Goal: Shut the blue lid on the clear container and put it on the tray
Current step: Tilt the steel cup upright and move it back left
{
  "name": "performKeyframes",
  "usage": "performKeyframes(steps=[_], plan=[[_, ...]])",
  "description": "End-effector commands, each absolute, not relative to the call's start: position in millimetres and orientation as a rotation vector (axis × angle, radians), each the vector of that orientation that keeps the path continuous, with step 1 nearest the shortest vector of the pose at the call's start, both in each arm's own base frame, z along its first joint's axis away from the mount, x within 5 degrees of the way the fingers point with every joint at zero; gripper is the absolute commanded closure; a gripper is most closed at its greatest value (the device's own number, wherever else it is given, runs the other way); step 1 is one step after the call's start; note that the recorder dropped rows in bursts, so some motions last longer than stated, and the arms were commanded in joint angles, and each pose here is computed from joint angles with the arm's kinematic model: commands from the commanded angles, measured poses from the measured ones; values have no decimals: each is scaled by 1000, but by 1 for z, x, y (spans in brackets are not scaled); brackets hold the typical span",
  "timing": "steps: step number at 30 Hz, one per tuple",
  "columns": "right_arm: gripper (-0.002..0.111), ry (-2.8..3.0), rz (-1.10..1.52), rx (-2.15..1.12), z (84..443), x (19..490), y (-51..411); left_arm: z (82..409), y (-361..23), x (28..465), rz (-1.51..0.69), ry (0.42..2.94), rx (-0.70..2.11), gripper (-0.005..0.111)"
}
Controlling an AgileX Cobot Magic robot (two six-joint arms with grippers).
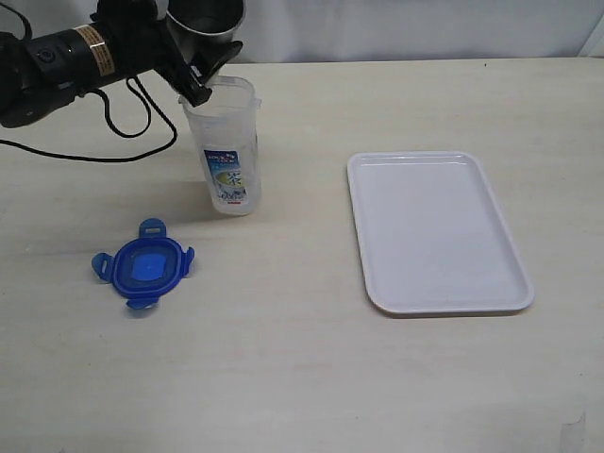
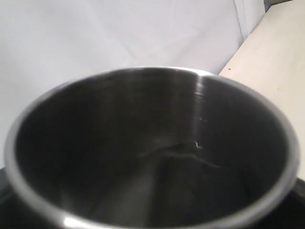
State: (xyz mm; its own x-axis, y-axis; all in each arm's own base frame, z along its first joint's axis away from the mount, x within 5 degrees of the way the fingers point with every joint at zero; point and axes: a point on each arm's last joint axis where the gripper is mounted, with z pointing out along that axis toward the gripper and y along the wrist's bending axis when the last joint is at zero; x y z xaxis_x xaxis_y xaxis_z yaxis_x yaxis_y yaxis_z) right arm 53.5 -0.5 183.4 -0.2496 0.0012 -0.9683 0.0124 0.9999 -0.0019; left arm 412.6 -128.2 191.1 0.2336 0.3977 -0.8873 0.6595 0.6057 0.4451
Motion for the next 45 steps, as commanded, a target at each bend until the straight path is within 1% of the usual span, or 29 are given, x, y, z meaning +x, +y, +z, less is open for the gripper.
performKeyframes(steps=[1, 10, 18, 23, 27, 32, 35, 41, 45], plan=[[101, 1826, -9, 17, 182, 53, -1, 206, -128, 413, -316, 1369, 871, 107], [101, 1826, -9, 17, 182, 53, -1, 207, -127, 415, -387, 1421, 779, 107], [101, 1826, -9, 17, 182, 53, -1, 208, -113, 426, -377, 1533, 491, 107], [101, 1826, -9, 17, 182, 53, -1, 209, -104, 429, -368, 1548, 405, 107], [101, 1826, -9, 17, 182, 53, -1, 210, -90, 433, -347, 1552, 316, 107], [101, 1826, -9, 17, 182, 53, -1, 211, -62, 439, -273, 1552, 222, 107], [101, 1826, -9, 17, 182, 53, -1, 209, -45, 441, -233, 1572, 205, 107], [101, 1826, -9, 17, 182, 53, -1, 205, -31, 442, -150, 1606, 257, 107], [101, 1826, -9, 17, 182, 53, -1, 200, -22, 444, -147, 1620, 201, 107]])
